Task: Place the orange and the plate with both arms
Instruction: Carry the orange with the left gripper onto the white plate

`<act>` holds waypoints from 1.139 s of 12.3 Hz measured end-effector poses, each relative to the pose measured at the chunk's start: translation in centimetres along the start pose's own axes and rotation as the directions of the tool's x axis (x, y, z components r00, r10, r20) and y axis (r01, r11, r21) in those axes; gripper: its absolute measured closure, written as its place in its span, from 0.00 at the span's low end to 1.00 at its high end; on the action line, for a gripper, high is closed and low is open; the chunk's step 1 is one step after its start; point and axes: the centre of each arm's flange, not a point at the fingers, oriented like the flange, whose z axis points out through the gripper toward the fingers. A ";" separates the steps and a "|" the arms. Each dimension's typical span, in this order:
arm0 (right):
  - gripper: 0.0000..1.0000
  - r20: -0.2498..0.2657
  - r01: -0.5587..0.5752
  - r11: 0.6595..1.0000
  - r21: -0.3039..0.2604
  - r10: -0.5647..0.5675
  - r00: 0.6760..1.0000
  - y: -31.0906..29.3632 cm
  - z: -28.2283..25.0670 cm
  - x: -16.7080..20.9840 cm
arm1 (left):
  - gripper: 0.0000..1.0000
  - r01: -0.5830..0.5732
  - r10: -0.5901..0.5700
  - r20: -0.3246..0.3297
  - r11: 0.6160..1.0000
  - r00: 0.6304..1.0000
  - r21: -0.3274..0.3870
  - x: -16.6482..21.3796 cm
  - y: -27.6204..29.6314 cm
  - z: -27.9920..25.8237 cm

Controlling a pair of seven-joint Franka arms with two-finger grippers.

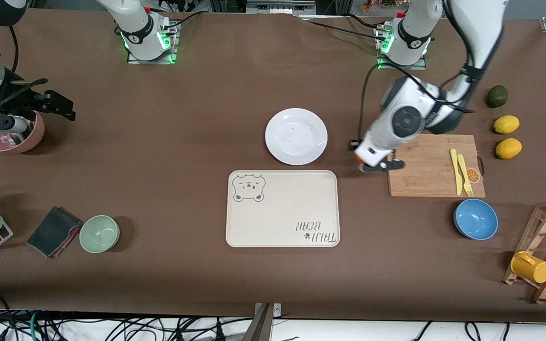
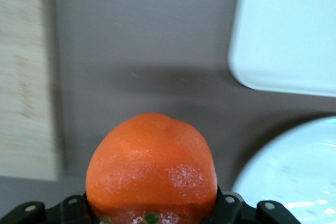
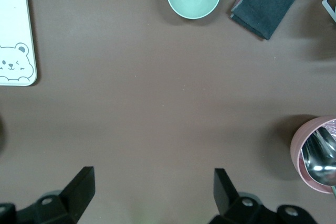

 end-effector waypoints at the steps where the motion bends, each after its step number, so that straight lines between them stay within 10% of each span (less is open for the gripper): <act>1: 0.00 0.000 0.000 1.000 0.000 0.000 1.000 0.0 0.0 0.0 | 0.30 0.021 -0.021 -0.003 1.000 1.000 -0.007 -1.8 3.2 -0.1; 6: 0.00 0.000 0.001 1.000 0.000 -0.001 1.000 -0.1 0.0 0.0 | 0.30 0.038 -0.036 0.069 0.999 0.997 -0.014 -8.3 15.7 4.4; 14: 0.00 0.000 0.001 1.000 0.000 -0.001 1.000 0.0 0.0 0.0 | 0.22 0.050 -0.047 0.144 0.998 0.988 -0.023 -6.6 17.2 8.2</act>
